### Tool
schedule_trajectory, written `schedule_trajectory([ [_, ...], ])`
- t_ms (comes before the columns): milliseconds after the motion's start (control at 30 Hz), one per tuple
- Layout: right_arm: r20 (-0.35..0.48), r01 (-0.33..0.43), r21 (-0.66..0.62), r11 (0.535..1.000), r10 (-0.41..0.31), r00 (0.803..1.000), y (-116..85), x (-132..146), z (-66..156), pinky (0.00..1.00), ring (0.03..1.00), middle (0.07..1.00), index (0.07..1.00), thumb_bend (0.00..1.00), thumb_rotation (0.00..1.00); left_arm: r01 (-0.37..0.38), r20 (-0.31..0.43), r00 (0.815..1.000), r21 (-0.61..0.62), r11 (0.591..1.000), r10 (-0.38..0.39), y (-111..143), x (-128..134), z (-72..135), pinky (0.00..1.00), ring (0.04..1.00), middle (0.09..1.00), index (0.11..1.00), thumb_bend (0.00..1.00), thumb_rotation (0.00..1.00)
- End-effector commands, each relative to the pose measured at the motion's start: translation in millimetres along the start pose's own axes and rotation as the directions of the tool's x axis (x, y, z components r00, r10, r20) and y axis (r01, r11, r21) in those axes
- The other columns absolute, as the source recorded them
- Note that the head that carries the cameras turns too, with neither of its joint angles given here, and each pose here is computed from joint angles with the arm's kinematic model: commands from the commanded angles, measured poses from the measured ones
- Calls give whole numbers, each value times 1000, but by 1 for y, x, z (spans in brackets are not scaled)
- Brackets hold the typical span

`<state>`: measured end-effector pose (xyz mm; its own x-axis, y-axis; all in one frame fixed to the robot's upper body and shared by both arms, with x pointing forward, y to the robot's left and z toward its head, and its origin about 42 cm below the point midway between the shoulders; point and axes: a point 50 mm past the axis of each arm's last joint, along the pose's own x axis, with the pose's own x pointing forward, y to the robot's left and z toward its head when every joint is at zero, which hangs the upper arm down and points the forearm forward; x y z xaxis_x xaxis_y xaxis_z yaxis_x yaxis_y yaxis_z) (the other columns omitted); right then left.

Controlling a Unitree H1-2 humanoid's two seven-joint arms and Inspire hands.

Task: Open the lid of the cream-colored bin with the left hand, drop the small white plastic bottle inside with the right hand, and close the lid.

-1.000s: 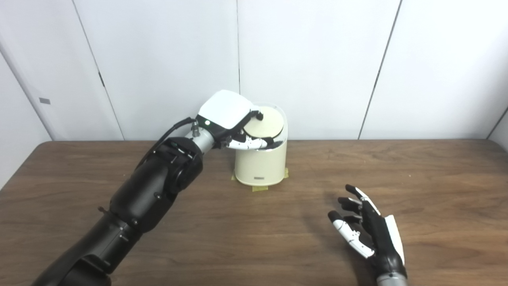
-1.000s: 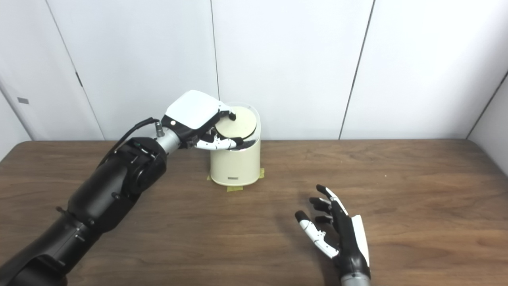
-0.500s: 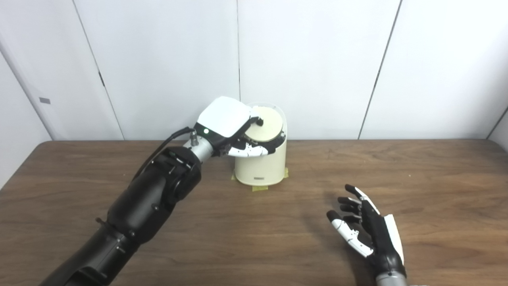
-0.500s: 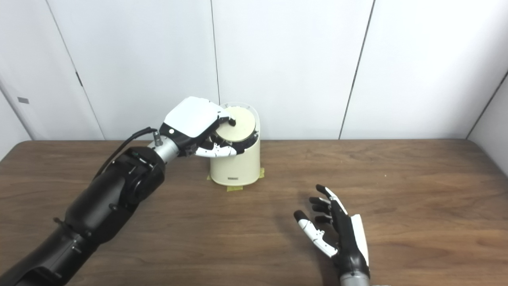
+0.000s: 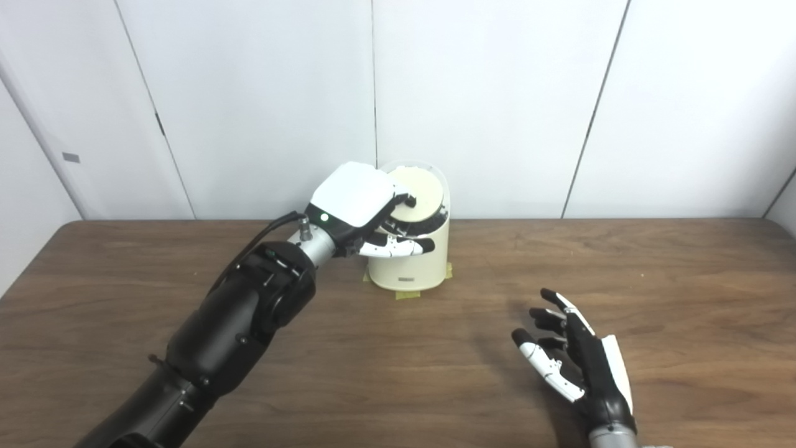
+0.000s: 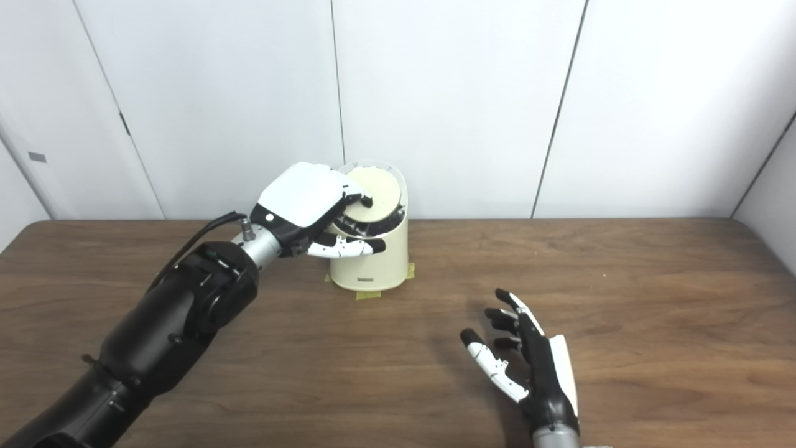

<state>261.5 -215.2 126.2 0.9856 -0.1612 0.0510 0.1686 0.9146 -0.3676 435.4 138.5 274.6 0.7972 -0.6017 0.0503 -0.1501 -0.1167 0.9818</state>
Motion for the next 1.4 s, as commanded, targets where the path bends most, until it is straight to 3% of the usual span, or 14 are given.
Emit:
schedule_trajectory([
  [0,8,16,-11,1000,-16,1000,-4,2,5,681,762,755,849,454,551,88,53,995,34,996,-90,-11,1,11,870,831,788,769,557,970],
  [133,9,22,-11,1000,-22,1000,-4,2,6,697,766,756,848,462,572,120,56,990,92,988,-126,-22,5,15,872,840,792,775,552,982],
  [267,8,24,-3,1000,-24,1000,-4,2,8,708,769,756,849,465,569,162,48,984,127,979,-170,-32,7,16,868,842,795,760,540,931],
  [433,3,18,6,1000,-18,1000,-5,3,10,734,770,748,842,483,612,241,13,969,169,956,-246,-40,7,17,908,870,825,787,533,970],
  [667,6,24,4,1000,-24,1000,-7,4,14,711,762,747,839,470,619,276,1,960,161,948,-280,-45,4,17,853,851,807,757,552,944],
  [767,5,25,6,1000,-25,1000,-8,4,14,681,743,748,842,466,614,281,1,959,152,948,-284,-43,2,16,844,847,807,769,555,982],
  [933,11,26,5,1000,-26,1000,-10,6,13,691,749,744,836,462,608,278,3,960,139,950,-281,-39,2,16,894,859,813,779,544,1000],
  [1200,7,28,7,1000,-28,1000,-10,7,13,675,734,743,839,469,599,202,4,979,84,976,-203,-22,-1,12,888,850,807,765,531,999],
  [1367,10,25,12,1000,-26,1000,-10,7,12,690,740,742,840,464,597,66,-12,998,8,998,-66,-3,-2,4,852,815,769,732,528,940],
])
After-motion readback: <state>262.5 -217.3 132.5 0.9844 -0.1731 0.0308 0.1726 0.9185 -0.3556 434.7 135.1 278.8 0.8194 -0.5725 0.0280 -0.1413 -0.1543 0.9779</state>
